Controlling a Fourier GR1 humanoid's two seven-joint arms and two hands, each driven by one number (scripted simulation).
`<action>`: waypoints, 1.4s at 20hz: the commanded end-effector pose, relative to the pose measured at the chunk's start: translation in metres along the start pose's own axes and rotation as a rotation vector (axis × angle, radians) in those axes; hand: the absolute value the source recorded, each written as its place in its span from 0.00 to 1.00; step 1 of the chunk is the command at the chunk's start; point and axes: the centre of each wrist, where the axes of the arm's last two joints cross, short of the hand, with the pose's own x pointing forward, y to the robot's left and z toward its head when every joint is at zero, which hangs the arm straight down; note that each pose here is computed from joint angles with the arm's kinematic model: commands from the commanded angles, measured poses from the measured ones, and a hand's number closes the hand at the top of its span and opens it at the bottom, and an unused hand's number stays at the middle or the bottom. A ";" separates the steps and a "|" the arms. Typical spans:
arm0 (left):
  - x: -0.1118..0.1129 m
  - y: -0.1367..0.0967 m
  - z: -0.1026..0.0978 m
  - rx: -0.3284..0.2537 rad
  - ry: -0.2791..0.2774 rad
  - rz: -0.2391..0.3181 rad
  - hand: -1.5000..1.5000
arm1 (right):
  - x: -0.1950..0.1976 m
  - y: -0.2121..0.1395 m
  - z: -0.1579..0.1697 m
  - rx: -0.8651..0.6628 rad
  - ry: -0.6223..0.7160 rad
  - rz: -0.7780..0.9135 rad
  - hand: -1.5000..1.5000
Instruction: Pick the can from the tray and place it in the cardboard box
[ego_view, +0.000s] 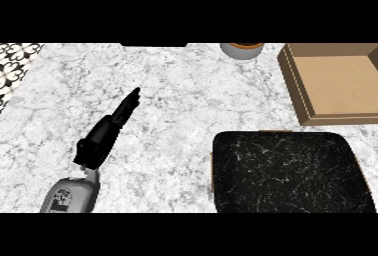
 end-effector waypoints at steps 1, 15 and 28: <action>-0.006 0.001 0.007 -0.011 0.009 0.008 0.50 | -0.005 0.005 -0.029 -0.017 0.037 0.044 1.00; 0.007 -0.023 -0.018 -0.018 -0.019 -0.010 0.50 | -0.036 0.095 -0.052 0.049 0.080 0.171 1.00; 0.002 -0.011 -0.005 -0.053 -0.032 0.004 0.50 | -0.056 0.115 -0.040 0.109 0.237 -0.171 0.00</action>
